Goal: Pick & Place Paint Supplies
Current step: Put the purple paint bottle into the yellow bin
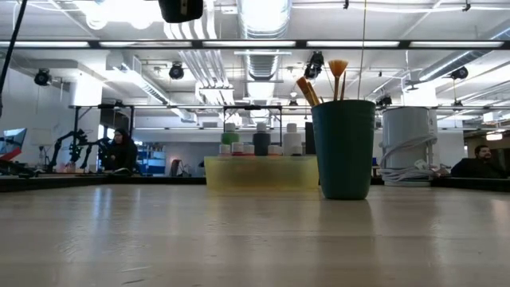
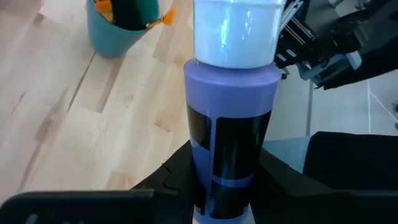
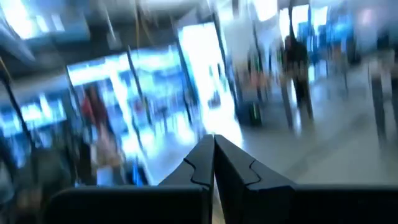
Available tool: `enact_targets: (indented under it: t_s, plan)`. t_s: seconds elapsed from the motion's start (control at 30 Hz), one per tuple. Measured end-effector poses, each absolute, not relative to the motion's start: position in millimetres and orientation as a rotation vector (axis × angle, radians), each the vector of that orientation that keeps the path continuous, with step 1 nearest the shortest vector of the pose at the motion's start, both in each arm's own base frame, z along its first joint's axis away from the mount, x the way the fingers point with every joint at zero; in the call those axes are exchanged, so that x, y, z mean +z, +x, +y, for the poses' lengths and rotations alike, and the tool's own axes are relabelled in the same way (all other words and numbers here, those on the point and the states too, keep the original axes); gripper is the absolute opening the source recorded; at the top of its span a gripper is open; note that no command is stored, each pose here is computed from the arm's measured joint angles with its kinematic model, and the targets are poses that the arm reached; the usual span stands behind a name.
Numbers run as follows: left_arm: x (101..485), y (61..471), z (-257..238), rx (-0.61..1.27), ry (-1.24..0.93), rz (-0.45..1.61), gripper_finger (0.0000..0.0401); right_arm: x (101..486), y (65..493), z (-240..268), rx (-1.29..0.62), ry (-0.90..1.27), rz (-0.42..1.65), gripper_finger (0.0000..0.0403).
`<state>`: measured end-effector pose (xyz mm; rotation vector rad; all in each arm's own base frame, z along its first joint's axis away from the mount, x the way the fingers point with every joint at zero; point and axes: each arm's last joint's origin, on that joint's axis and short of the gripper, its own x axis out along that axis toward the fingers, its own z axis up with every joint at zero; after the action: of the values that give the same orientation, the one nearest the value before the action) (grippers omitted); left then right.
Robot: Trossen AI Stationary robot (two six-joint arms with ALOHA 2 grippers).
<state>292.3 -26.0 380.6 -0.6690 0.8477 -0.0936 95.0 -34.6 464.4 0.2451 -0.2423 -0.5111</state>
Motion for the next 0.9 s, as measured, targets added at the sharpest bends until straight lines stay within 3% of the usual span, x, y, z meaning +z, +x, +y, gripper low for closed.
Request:
enact_targets:
  t_s: [0.13, 0.23, 0.43, 0.63, 0.9]
  plan:
    - [381, 293, -18, -0.137, -0.649, 0.840, 0.0108, 483, 122, -39, -0.414, 0.123, -0.375, 0.0008]
    - [382, 293, -15, -0.170, -0.645, 0.841, 0.0108, 478, 148, -42, -0.265, 0.126, -0.223, 0.0008]
    - [381, 292, -15, -0.221, -0.632, 0.857, 0.0108, 450, 202, -50, -0.196, 0.273, 0.129, 0.0014]
    - [376, 287, -15, -0.207, -0.631, 0.928, 0.0108, 432, 241, -54, -0.055, 0.424, 0.343, 0.0071]
    - [371, 282, -13, -0.148, -0.566, 0.975, 0.0108, 415, 282, -41, 0.146, 0.523, 0.480, 0.0159]
